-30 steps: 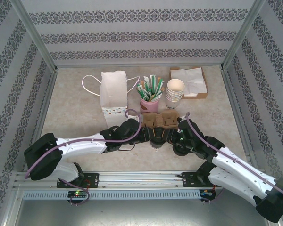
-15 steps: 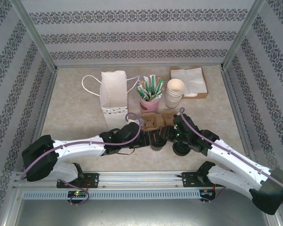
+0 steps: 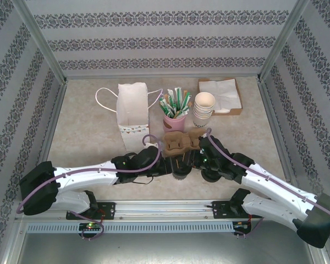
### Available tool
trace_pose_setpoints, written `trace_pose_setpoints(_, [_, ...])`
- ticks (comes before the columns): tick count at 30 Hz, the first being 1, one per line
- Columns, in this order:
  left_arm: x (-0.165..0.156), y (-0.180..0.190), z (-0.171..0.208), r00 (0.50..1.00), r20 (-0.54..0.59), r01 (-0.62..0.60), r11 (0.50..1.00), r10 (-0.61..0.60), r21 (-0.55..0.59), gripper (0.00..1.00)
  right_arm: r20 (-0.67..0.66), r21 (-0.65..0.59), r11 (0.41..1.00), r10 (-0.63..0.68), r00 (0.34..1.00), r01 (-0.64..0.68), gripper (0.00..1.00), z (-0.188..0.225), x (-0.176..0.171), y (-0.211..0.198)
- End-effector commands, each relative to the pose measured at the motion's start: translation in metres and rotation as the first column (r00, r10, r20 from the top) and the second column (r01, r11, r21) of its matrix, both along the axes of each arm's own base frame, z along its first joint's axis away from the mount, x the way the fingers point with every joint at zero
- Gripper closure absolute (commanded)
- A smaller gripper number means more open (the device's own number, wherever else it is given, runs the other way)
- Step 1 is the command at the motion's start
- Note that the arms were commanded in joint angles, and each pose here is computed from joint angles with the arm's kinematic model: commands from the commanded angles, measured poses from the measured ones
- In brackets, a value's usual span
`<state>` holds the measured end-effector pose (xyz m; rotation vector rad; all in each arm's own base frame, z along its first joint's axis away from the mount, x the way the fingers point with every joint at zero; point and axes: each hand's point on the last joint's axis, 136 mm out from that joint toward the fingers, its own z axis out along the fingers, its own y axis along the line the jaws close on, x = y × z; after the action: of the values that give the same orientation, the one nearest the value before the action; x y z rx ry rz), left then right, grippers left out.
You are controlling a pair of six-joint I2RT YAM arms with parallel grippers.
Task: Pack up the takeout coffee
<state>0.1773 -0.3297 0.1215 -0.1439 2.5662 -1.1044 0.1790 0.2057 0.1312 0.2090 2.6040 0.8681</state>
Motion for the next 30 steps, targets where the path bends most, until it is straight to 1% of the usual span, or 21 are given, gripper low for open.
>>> trace_pose_setpoints(1, [-0.008, 0.018, -0.020, 1.000, -0.016, 0.000, 0.994, 0.001, 0.110, 0.46, -0.066, -0.054, 0.999, 0.000, 0.998, -0.004, 0.63, -0.016, -0.013, -0.006])
trace_pose_setpoints(4, [-0.005, 0.018, -0.012, 1.000, 0.008, -0.002, 0.993, 0.001, 0.116, 0.43, -0.055, -0.063, 0.998, -0.005, 0.998, 0.001, 0.59, -0.012, -0.011, -0.007])
trace_pose_setpoints(6, [-0.003, 0.018, -0.007, 1.000, 0.019, -0.001, 0.993, -0.001, 0.119, 0.39, -0.045, -0.063, 0.998, 0.001, 0.999, -0.004, 0.56, -0.009, -0.011, -0.007])
trace_pose_setpoints(10, [-0.002, 0.022, -0.002, 0.999, 0.040, -0.009, 0.991, 0.003, 0.133, 0.35, -0.023, -0.094, 0.996, -0.008, 1.000, 0.006, 0.47, -0.002, -0.009, -0.014])
trace_pose_setpoints(14, [0.002, 0.024, 0.010, 0.996, 0.089, 0.000, 0.990, -0.013, 0.142, 0.30, 0.004, -0.110, 0.994, -0.002, 1.000, 0.002, 0.40, 0.009, -0.007, -0.017])
trace_pose_setpoints(18, [0.006, 0.028, 0.023, 0.991, 0.132, 0.003, 0.985, -0.026, 0.172, 0.26, 0.022, -0.117, 0.993, -0.005, 1.000, 0.008, 0.34, 0.015, -0.005, -0.019])
trace_pose_setpoints(22, [0.008, 0.032, 0.043, 0.982, 0.188, 0.004, 0.987, -0.034, 0.158, 0.23, 0.054, -0.115, 0.993, -0.001, 0.999, 0.007, 0.33, 0.026, 0.001, -0.017])
trace_pose_setpoints(25, [0.010, 0.033, 0.063, 0.969, 0.241, 0.015, 0.991, -0.047, 0.135, 0.22, 0.098, -0.166, 0.986, 0.004, 0.995, 0.013, 0.33, 0.040, 0.007, -0.024])
trace_pose_setpoints(27, [0.011, 0.037, 0.075, 0.958, 0.280, 0.024, 0.988, -0.066, 0.152, 0.22, 0.135, -0.210, 0.977, 0.002, 0.991, 0.027, 0.33, 0.051, 0.014, -0.031])
trace_pose_setpoints(30, [0.015, 0.052, 0.092, 0.934, 0.343, 0.022, 0.974, -0.101, 0.227, 0.19, 0.184, -0.271, 0.961, -0.008, 0.983, 0.058, 0.33, 0.065, 0.029, -0.042])
